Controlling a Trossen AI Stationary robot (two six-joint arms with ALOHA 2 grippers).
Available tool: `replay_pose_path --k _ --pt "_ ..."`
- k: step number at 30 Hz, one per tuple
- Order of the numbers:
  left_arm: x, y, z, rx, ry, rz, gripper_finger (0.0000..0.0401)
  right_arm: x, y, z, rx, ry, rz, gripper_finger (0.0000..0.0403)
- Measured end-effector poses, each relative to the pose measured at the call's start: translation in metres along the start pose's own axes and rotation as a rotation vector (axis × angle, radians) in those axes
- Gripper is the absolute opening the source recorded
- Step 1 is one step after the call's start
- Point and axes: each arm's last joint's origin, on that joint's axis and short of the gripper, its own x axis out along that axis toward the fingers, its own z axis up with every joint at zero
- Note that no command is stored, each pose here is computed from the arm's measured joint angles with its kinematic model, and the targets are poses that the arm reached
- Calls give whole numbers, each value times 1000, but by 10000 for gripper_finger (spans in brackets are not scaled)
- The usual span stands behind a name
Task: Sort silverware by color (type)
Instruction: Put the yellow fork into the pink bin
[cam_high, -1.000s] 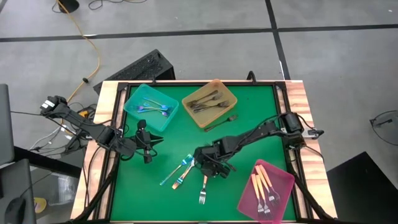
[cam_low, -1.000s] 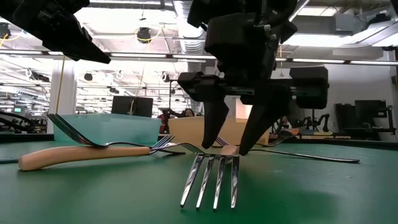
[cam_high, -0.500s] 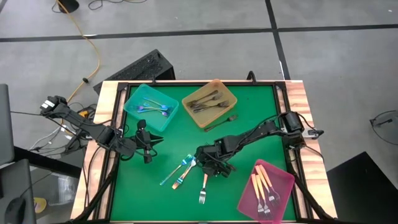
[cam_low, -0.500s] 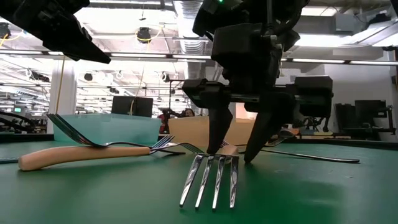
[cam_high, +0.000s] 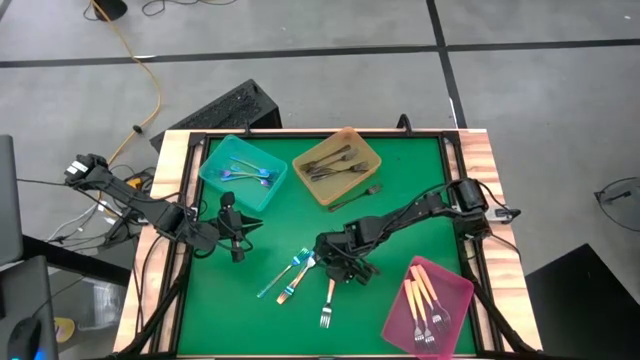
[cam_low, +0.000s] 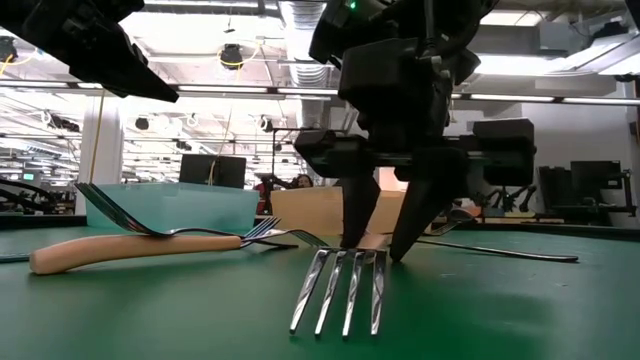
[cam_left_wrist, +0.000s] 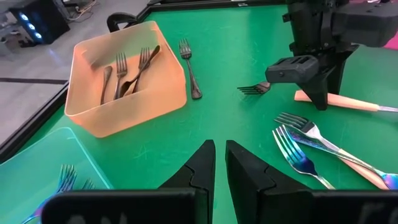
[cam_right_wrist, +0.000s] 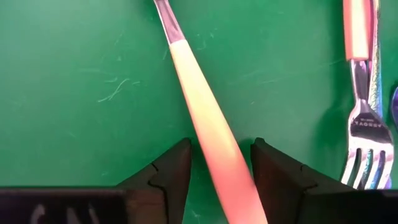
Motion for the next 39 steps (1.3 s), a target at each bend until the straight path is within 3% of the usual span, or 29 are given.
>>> replay_pose_path --k 14,25,39 --pt "0 0 -1 9 6 -4 25 23 1 -15 134 50 64 108" --pt "0 0 0 5 5 -3 25 20 -5 -14 389 27 11 105" --pt "0 0 0 -13 -2 6 25 -7 -3 -7 450 55 -47 103"
